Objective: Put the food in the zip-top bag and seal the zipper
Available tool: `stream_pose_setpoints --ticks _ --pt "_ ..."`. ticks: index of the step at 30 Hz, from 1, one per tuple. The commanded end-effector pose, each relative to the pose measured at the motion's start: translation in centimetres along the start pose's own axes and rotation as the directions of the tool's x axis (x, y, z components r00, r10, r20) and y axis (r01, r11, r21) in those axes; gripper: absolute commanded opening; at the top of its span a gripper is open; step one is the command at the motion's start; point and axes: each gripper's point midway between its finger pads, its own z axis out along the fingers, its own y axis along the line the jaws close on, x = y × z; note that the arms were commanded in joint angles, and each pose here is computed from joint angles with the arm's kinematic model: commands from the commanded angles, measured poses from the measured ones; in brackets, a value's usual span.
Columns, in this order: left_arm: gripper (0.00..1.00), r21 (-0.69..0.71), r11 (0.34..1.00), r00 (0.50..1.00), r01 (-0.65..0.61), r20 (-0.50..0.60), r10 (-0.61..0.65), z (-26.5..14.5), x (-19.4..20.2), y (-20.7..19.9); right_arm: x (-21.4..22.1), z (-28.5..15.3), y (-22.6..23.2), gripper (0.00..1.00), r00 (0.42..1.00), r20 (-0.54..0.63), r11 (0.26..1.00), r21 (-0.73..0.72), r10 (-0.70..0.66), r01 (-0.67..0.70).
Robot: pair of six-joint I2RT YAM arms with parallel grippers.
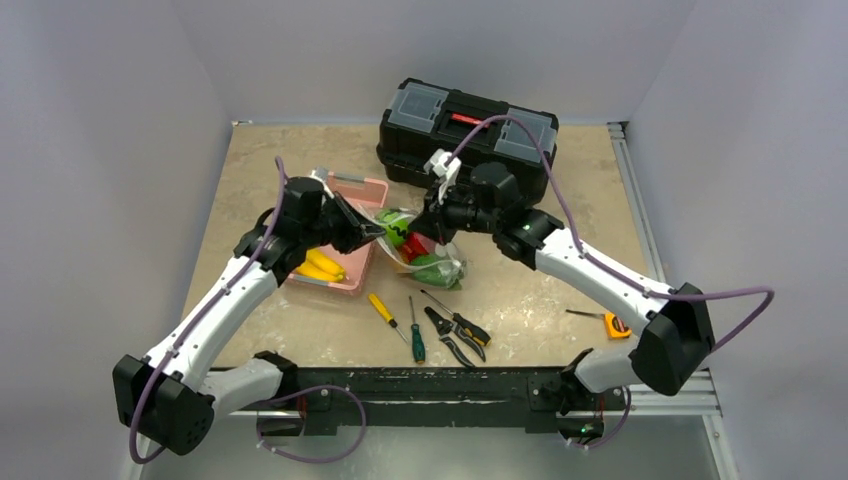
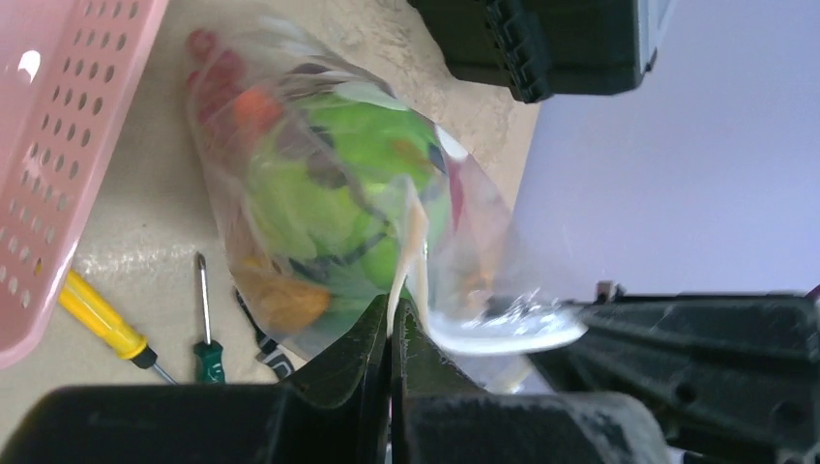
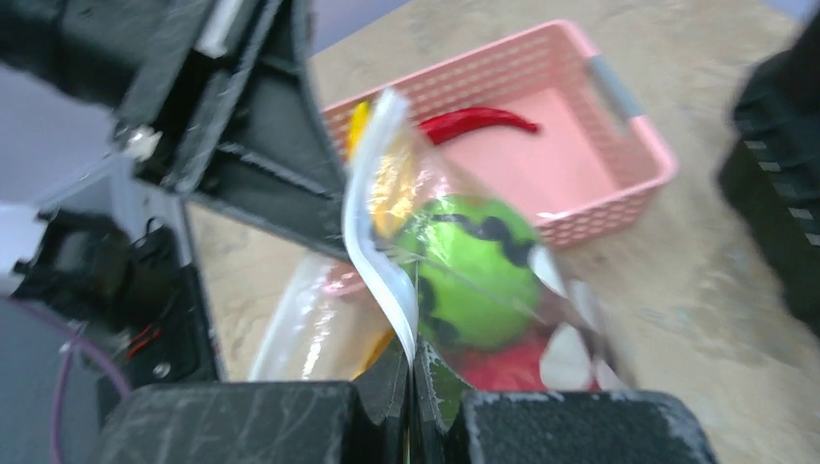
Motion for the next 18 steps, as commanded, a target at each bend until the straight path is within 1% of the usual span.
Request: stream_pose_setpoints --ticks 1,4,7,8,10,14,18 --pt "0.0 0.062 0.989 0.987 0.138 0.075 -0.143 0.7 -1.9 -1.6 2.4 1.2 4.8 0.0 0.997 -0.025 0.961 -0.268 -0.075 0.065" --pt "0.0 0.068 0.986 0.986 0.15 0.067 -0.155 1.0 -2.0 -2.0 2.3 1.6 3.9 0.0 0.997 -0.036 0.975 -0.212 -0.072 0.063" --pt "0.0 0.068 0.985 0.985 0.161 0.056 -0.165 1.1 -1.9 -2.0 1.6 1.7 2.5 0.01 0.998 -0.04 0.992 -0.119 -0.049 0.044" --pt "0.0 0.066 0.984 0.984 0.164 0.055 -0.168 1.2 -1.8 -1.9 1.4 1.6 2.1 0.05 0.998 -0.041 0.995 -0.09 -0.041 0.037" --pt "0.0 0.059 0.984 0.984 0.17 0.051 -0.173 1.3 -1.7 -1.6 1.2 1.5 1.6 0.17 0.999 -0.043 0.999 -0.049 -0.014 0.011" --pt "0.0 0.046 0.983 0.983 0.175 0.047 -0.177 1.3 -1.4 -1.0 1.0 0.5 2.0 0.45 0.999 -0.021 0.998 -0.038 0.05 -0.051" --pt "0.0 0.036 0.984 0.983 0.176 0.038 -0.177 1.4 -0.9 -0.3 -0.5 -2.0 2.3 0.67 0.994 0.084 0.997 0.0 0.075 -0.076"
